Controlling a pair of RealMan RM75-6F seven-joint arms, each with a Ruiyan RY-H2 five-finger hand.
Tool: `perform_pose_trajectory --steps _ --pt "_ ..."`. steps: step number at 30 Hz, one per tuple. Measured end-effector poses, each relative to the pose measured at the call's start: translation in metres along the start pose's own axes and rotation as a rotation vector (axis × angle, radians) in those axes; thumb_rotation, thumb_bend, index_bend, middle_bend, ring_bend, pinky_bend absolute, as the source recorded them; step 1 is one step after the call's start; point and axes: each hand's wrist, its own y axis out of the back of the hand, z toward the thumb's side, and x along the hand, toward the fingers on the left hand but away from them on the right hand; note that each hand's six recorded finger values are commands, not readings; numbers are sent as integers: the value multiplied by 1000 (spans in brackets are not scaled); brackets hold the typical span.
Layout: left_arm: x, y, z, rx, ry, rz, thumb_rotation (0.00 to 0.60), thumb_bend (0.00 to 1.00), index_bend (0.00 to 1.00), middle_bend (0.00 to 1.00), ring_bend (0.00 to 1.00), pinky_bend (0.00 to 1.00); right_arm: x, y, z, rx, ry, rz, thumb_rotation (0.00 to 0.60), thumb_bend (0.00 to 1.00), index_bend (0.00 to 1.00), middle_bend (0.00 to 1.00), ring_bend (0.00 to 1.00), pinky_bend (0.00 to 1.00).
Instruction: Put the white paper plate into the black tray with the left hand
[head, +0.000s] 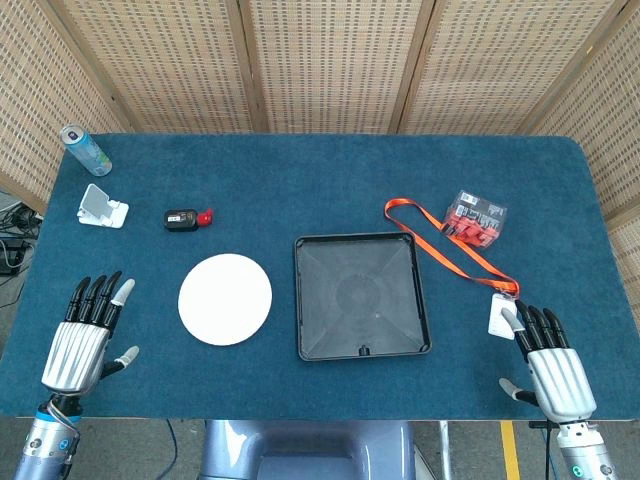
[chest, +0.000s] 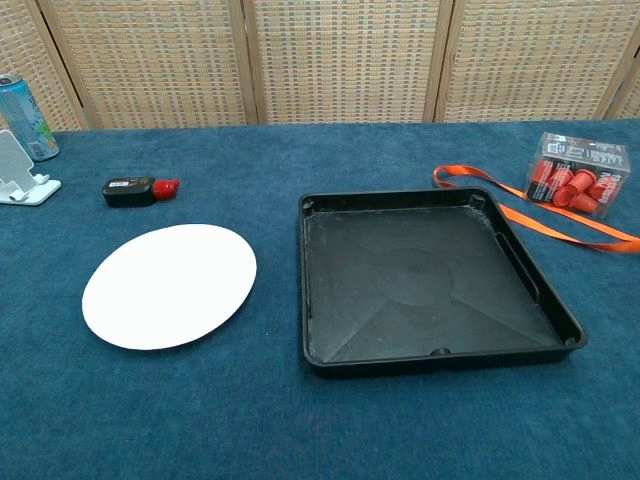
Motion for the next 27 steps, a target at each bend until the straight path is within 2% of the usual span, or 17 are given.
perform_pose_trajectory --steps 27 --pt "1 -6 4 16 -7 -12 600 14 0 0 0 0 1 1 -2 -3 -11 6 600 132 0 0 0 0"
